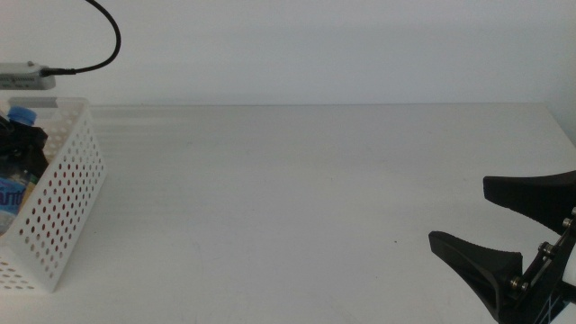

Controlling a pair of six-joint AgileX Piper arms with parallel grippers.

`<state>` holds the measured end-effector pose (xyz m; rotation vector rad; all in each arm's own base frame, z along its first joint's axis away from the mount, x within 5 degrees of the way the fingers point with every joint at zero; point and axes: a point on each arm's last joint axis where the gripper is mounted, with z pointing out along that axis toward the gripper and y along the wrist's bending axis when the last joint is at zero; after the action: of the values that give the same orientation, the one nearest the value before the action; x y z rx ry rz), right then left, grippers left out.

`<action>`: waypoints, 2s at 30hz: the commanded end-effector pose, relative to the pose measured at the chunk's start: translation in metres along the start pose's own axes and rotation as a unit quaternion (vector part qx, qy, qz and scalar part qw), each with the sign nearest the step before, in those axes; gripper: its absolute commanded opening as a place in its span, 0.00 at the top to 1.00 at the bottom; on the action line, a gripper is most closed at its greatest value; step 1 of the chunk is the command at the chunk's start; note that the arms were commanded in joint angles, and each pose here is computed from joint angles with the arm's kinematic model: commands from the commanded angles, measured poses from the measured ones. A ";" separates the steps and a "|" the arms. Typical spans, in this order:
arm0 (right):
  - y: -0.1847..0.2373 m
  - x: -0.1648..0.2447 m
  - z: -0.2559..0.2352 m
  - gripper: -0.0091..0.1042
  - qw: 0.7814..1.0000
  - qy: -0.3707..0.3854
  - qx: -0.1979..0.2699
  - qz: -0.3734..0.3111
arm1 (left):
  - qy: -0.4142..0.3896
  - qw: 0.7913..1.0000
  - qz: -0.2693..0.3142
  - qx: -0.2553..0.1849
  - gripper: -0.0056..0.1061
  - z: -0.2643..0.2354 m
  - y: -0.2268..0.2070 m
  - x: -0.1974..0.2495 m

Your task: Use arms to grab the bottles and put them into the dustbin to the left of the table.

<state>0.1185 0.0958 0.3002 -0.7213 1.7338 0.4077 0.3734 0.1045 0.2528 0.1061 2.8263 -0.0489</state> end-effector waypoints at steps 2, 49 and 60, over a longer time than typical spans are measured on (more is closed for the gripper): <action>-0.003 -0.017 -0.003 0.32 0.998 -0.053 0.012 -0.012 | -0.060 0.998 0.003 -0.017 0.44 -0.030 -0.001 -0.010; -0.003 -0.017 -0.003 0.32 0.998 -0.053 0.012 -0.012 | -0.473 0.877 0.060 0.051 0.14 -0.221 -0.145 0.166; -0.003 -0.017 -0.003 0.32 0.998 -0.053 0.012 -0.012 | -0.537 0.837 0.064 0.083 0.14 -0.192 -0.162 0.191</action>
<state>0.1185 0.0958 0.3002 -0.7213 1.7338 0.4077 0.1213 -0.0347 0.3641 0.2602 1.8106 -0.2144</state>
